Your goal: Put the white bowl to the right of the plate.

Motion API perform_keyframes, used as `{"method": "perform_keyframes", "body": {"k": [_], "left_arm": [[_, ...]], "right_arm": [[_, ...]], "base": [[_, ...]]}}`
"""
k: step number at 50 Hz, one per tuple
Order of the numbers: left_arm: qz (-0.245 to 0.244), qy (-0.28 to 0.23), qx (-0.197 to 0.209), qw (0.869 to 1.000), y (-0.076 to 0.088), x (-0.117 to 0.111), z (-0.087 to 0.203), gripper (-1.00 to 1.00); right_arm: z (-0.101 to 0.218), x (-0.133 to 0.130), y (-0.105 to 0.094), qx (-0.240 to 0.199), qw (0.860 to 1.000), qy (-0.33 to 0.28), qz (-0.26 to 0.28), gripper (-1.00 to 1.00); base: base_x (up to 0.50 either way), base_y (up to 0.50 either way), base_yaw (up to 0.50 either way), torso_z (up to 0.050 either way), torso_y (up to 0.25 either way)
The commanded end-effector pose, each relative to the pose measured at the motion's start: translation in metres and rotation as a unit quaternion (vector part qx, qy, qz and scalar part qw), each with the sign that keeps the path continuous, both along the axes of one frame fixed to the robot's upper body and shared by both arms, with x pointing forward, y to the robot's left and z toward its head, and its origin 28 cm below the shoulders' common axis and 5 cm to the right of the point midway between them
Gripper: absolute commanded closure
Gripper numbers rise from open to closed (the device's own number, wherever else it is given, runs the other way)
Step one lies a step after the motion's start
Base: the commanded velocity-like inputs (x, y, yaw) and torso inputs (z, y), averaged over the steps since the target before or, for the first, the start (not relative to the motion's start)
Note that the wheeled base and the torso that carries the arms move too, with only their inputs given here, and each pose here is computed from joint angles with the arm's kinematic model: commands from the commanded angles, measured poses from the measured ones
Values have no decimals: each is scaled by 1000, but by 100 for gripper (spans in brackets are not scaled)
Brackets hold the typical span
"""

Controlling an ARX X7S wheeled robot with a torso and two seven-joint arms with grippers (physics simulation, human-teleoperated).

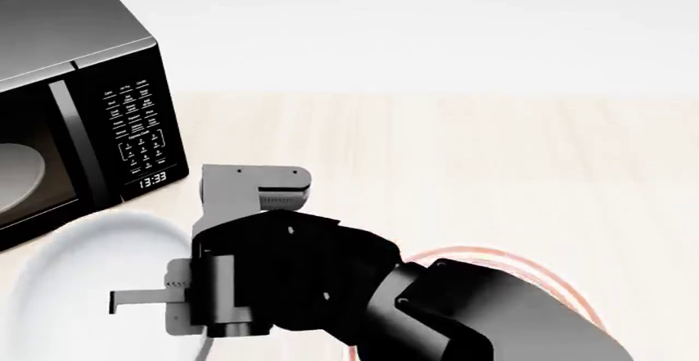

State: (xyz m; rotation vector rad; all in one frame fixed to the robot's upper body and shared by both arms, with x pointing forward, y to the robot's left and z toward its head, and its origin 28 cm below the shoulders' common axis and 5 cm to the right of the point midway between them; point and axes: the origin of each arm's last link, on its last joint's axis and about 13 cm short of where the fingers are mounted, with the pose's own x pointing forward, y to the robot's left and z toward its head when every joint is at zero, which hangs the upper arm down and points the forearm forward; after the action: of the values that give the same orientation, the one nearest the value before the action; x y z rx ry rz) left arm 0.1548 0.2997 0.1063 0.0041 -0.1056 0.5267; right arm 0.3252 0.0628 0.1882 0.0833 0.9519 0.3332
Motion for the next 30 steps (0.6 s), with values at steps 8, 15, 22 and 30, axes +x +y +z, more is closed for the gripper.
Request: {"method": "perform_keyframes", "body": {"k": [8, 15, 22, 30], "left_arm": [[2, 2, -1, 1000, 1, 1, -1, -100], [4, 4, 0, 1000, 0, 2, -1, -100], [5, 8, -1, 1000, 0, 5, -3, -100], [5, 10, -1, 1000, 0, 6, -3, -100]], "right_arm": [[47, 2, -19, -31, 998, -57, -28, 100], [67, 6, -46, -37, 994, -78, -65, 100], [91, 6, -73, -22, 991, -80, -107, 100], [106, 15, -98, -11, 984, -58, -170, 100]], "base": [[0, 0, 0, 0, 1], [0, 0, 0, 0, 0], [0, 0, 0, 0, 0], [0, 0, 0, 0, 0]]}}
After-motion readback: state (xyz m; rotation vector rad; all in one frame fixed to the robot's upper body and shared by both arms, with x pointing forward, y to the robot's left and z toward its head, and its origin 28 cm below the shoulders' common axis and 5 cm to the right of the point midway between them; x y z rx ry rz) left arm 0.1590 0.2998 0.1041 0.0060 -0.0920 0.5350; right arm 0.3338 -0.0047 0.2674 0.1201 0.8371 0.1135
